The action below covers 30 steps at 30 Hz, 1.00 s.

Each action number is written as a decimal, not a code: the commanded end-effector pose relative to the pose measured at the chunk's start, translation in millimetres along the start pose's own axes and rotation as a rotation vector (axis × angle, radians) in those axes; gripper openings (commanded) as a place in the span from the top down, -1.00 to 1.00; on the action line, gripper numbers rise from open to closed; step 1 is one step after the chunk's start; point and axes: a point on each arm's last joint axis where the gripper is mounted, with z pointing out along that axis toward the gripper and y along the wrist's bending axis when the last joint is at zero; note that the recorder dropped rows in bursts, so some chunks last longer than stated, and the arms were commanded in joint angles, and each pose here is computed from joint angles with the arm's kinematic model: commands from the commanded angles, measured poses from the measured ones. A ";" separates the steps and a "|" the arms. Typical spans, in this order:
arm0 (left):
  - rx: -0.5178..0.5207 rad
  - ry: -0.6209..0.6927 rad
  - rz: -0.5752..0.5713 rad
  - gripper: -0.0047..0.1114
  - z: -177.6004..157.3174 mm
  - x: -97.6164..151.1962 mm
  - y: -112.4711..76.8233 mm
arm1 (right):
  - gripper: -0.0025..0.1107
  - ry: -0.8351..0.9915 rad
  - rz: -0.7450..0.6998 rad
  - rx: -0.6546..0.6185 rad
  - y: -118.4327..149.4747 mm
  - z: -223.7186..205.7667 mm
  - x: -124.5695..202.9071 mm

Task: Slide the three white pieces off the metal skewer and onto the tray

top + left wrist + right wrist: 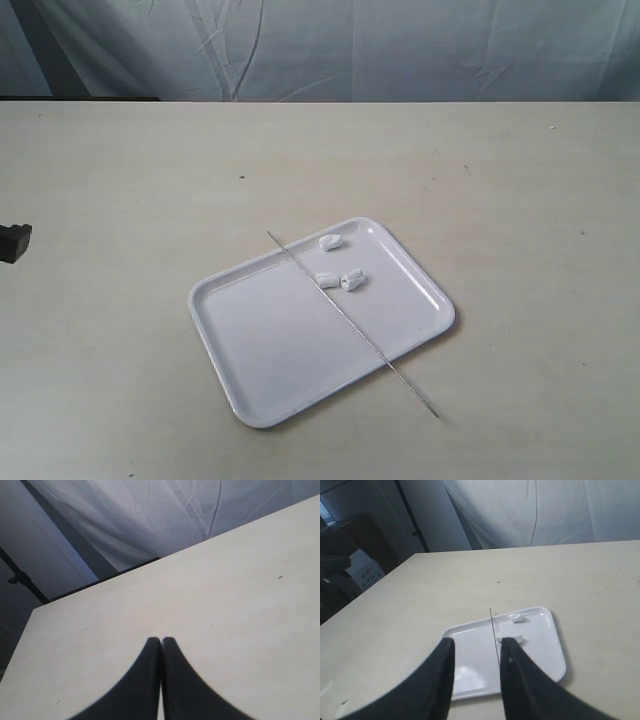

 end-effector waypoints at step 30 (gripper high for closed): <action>0.019 -0.435 -0.388 0.92 -69.2 97.2 6.6 | 0.41 -0.057 -0.188 0.667 -53.2 42.3 79.4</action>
